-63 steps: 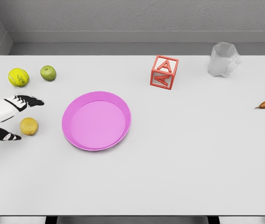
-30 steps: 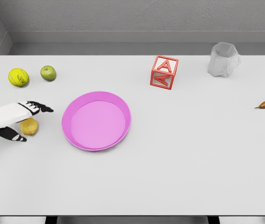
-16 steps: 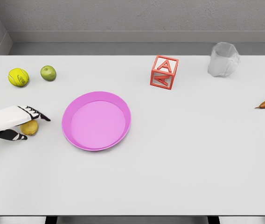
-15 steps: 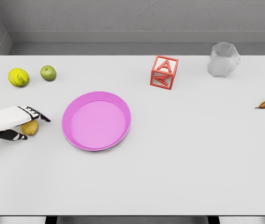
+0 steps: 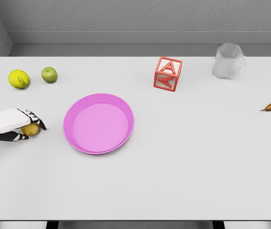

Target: Put the lemon on the plate with left arm

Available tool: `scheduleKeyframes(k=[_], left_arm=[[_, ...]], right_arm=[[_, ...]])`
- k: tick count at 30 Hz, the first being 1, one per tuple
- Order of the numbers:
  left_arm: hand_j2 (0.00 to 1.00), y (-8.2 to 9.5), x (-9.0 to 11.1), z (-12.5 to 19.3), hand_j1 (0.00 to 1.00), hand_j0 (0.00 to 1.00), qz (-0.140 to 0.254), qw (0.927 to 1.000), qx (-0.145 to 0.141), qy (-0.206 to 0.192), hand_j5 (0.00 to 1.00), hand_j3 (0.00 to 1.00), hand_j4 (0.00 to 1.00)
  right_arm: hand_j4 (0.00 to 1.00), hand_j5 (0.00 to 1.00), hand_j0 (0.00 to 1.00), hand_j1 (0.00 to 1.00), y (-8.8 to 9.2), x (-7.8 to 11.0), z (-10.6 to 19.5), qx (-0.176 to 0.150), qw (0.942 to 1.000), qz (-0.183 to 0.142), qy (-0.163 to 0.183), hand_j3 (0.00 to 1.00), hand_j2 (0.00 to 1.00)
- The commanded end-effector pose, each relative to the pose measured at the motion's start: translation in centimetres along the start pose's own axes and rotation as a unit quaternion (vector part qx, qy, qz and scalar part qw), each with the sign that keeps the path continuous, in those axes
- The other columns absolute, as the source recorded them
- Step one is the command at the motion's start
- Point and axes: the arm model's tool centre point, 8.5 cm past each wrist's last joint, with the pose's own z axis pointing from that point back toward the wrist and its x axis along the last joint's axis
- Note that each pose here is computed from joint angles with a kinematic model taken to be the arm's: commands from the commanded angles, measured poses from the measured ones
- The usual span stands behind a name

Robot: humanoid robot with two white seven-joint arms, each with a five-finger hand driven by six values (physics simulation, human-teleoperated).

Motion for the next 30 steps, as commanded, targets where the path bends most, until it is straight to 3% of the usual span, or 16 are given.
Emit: scheduleKeyframes(k=[1, 5, 9, 19, 30], left_arm=[[0.55, 0.0, -0.1, 0.1, 0.55, 0.55, -0.002, 1.0, -0.001, 0.002, 0.55, 0.55, 0.55], [0.53, 0.3, -0.1, 0.1, 0.53, 0.53, -0.005, 1.0, 0.0, 0.003, 0.53, 0.53, 0.53], [0.53, 1.9, 0.0, 0.1, 0.53, 0.53, -0.014, 0.9997, 0.018, 0.0, 0.53, 0.53, 0.53], [0.49, 5.5, 4.3, -0.9, 0.49, 0.49, -0.064, 0.9946, 0.056, -0.061, 0.49, 0.49, 0.49], [0.49, 6.5, 6.6, -2.0, 0.49, 0.49, -0.081, 0.99, 0.072, -0.091, 0.49, 0.49, 0.49]], right_arm=[[1.0, 1.0, 1.0, 1.0, 0.0, 0.0, 0.0, 0.0, 1.0, 0.0, 0.0, 1.0, 1.0], [1.0, 1.0, 1.0, 1.0, 0.0, 0.0, 0.0, 0.0, 1.0, 0.0, 0.0, 1.0, 1.0], [1.0, 1.0, 1.0, 1.0, 0.0, 0.0, 0.0, 0.0, 1.0, 0.0, 0.001, 1.0, 1.0], [1.0, 1.0, 1.0, 1.0, 0.0, 0.0, 0.0, 0.0, 1.0, 0.0, 0.001, 1.0, 1.0], [1.0, 1.0, 1.0, 1.0, 0.0, 0.0, 0.0, 0.0, 1.0, 0.0, 0.0, 1.0, 1.0]])
